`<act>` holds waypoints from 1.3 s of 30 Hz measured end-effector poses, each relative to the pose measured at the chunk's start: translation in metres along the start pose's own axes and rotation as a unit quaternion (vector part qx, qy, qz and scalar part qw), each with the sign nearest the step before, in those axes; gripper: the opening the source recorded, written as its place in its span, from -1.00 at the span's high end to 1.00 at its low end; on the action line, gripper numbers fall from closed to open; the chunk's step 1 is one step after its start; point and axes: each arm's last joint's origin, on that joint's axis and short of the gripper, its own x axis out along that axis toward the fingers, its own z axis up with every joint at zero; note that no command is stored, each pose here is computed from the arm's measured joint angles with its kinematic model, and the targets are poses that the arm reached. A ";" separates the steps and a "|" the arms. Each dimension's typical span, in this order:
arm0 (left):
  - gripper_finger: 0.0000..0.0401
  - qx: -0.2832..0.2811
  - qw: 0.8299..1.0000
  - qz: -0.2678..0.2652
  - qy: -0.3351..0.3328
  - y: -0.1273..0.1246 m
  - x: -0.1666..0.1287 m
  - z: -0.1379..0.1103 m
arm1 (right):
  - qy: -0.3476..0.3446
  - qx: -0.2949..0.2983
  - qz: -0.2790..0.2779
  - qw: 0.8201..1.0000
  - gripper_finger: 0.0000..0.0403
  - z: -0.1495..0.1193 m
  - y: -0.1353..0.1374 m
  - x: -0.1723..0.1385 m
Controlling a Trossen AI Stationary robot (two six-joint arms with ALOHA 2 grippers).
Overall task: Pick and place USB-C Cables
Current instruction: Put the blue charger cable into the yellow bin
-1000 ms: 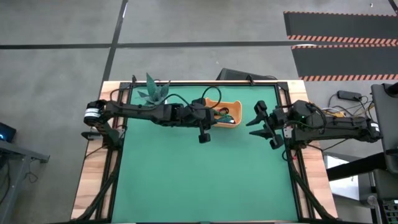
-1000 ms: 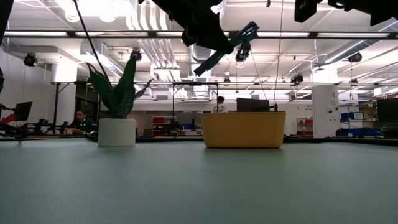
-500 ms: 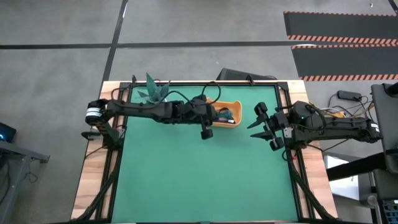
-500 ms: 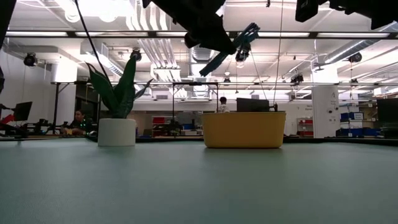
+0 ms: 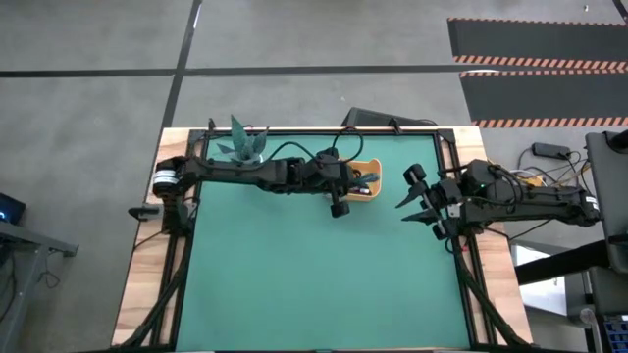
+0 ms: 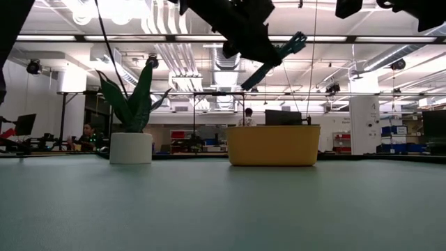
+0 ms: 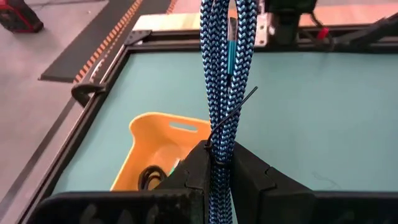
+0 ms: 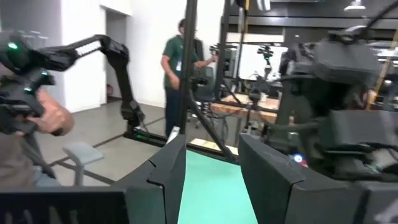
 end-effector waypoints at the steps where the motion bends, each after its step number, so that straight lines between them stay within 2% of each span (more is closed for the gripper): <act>1: 0.89 0.000 1.000 0.001 0.005 0.001 0.001 0.000 | -0.004 0.000 0.002 1.000 0.31 0.001 0.001 -0.001; 5: 0.89 -0.001 1.000 0.005 0.021 0.008 0.013 -0.006 | -0.020 -0.004 0.015 1.000 0.33 0.006 0.006 -0.008; 11: 0.89 -0.012 0.999 -0.018 0.043 0.026 0.031 -0.018 | -0.035 -0.011 0.027 0.999 0.34 0.010 0.011 -0.014; 16: 0.89 0.017 0.997 -0.017 0.074 0.038 0.042 -0.031 | -0.024 -0.005 0.027 0.999 0.34 0.008 0.010 -0.013; 20: 0.89 0.037 0.996 -0.023 0.077 0.044 0.048 -0.031 | -0.024 -0.006 0.023 0.999 0.34 0.008 0.010 -0.013; 32: 0.89 0.057 0.991 -0.023 0.118 0.059 0.043 -0.022 | -0.020 -0.006 0.023 1.000 0.36 0.007 0.010 -0.013; 39: 0.89 0.058 0.990 -0.024 0.127 0.059 0.045 -0.028 | -0.018 -0.004 0.022 1.000 0.35 0.006 0.009 -0.013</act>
